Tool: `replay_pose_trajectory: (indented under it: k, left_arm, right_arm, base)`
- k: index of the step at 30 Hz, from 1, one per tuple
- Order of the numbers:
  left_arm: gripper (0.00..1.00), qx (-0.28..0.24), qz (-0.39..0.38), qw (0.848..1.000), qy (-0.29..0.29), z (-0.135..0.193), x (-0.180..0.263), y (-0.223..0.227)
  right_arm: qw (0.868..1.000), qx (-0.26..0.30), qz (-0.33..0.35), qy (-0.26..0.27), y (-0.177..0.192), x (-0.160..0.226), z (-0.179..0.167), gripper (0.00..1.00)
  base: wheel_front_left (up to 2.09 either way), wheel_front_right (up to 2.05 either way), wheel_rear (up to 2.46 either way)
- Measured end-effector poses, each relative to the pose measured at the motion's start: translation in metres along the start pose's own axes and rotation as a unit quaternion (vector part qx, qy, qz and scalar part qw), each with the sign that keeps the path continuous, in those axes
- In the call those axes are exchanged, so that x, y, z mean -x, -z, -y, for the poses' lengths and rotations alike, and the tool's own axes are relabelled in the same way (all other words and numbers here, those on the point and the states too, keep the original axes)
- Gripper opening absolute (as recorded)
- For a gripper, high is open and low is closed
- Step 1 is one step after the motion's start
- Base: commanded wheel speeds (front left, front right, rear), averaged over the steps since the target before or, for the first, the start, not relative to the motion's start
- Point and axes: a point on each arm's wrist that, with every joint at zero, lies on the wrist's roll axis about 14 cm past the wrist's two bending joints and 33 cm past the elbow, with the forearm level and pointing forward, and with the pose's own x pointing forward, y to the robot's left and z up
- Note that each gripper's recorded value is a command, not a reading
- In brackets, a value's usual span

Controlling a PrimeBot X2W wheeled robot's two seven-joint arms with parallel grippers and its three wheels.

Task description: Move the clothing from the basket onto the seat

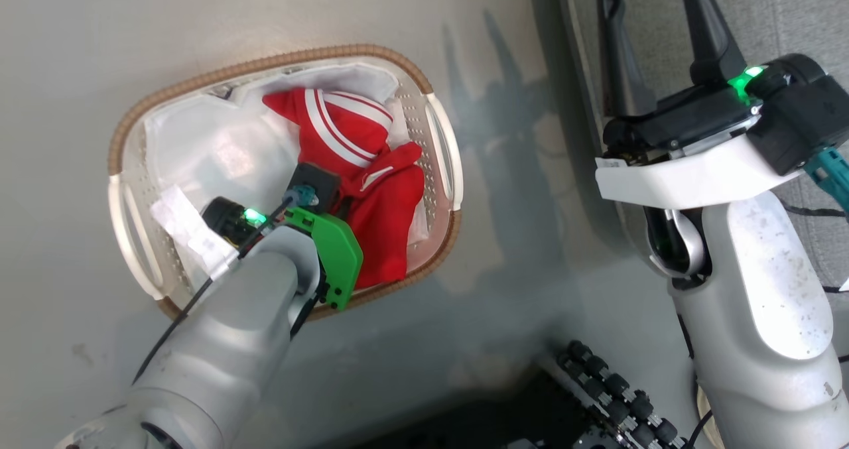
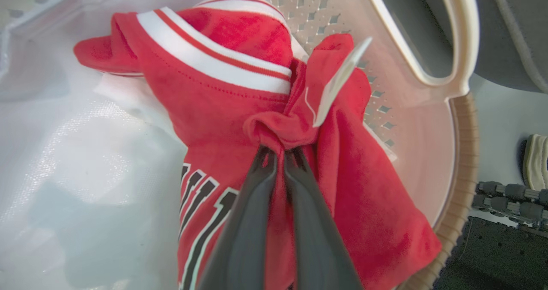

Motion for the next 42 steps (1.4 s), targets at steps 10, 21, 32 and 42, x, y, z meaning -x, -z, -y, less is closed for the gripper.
replay_pose_trajectory:
  k: [10, 21, 32, 42]
  left_arm:
    - [0.00, 0.000, 0.068, 0.998, -0.008, 0.026, 0.042, -0.031]
    - [0.00, -0.002, 0.156, 0.987, -0.032, 0.041, 0.097, -0.077]
    - [0.00, -0.002, 0.275, 0.959, -0.072, 0.053, 0.166, -0.114]
    - [0.00, -0.023, 0.378, 0.919, -0.111, 0.063, 0.231, -0.148]
  right_arm:
    - [1.000, 0.009, 0.006, 0.003, -0.030, 0.024, -0.008, 1.00]
    - [1.000, 0.008, 0.024, -0.005, -0.064, 0.051, -0.025, 1.00]
    - [0.999, 0.007, 0.030, -0.026, -0.082, 0.082, -0.049, 1.00]
    - [0.998, 0.003, 0.041, -0.057, -0.096, 0.107, -0.077, 1.00]
  base:
    - [0.00, 0.00, 0.00]
    - [0.00, 0.00, 0.00]
    - [0.00, 0.00, 0.00]
    - [0.00, 0.00, 0.00]
